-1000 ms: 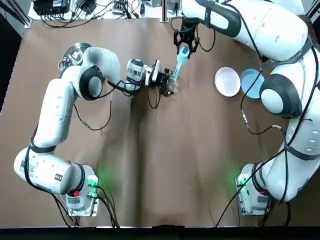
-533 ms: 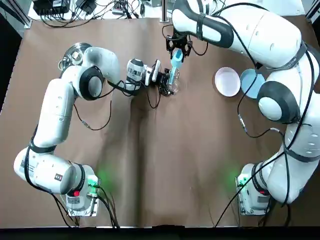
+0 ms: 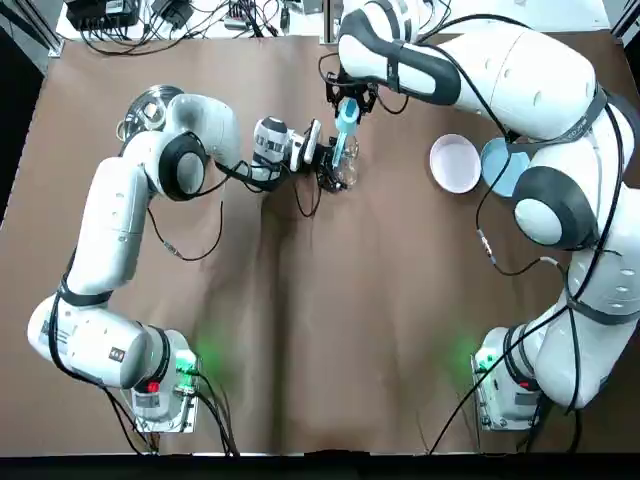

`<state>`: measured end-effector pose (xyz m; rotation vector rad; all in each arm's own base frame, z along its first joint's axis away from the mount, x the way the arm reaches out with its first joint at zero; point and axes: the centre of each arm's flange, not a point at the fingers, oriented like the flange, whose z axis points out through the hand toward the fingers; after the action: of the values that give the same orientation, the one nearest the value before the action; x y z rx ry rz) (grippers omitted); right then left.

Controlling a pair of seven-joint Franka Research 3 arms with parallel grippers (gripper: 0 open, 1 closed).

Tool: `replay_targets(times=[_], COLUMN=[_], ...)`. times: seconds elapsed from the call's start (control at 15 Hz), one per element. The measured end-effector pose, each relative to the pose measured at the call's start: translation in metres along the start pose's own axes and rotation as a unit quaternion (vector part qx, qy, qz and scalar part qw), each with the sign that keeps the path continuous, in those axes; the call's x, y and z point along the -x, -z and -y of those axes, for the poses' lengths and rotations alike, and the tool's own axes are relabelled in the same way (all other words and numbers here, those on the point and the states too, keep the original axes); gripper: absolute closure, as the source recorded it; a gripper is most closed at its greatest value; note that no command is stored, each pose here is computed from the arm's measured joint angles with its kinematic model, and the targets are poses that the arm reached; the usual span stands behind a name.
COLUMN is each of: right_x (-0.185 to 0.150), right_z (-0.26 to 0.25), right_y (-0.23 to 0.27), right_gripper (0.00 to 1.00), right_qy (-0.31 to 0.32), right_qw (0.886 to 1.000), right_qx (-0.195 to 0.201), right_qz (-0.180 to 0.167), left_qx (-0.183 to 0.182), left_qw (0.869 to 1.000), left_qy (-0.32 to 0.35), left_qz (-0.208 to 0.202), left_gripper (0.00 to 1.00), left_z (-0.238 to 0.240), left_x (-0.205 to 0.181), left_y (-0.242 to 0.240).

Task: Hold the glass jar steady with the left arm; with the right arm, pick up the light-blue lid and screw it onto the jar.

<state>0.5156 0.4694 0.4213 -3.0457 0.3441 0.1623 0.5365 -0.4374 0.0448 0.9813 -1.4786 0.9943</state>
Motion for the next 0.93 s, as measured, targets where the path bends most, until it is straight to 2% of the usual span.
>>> replay_targets(times=[0.93], right_x=[0.001], right_z=[-0.007], right_y=[-0.059], right_gripper=[0.32], right_qy=[-0.004], right_qw=[1.000], right_qx=[0.020], right_qz=[0.009], left_qx=[0.000], left_qw=[1.000], left_qy=[0.000], left_qz=[0.000], left_gripper=[0.07], left_z=[0.000], left_x=[0.000], left_y=[0.000])
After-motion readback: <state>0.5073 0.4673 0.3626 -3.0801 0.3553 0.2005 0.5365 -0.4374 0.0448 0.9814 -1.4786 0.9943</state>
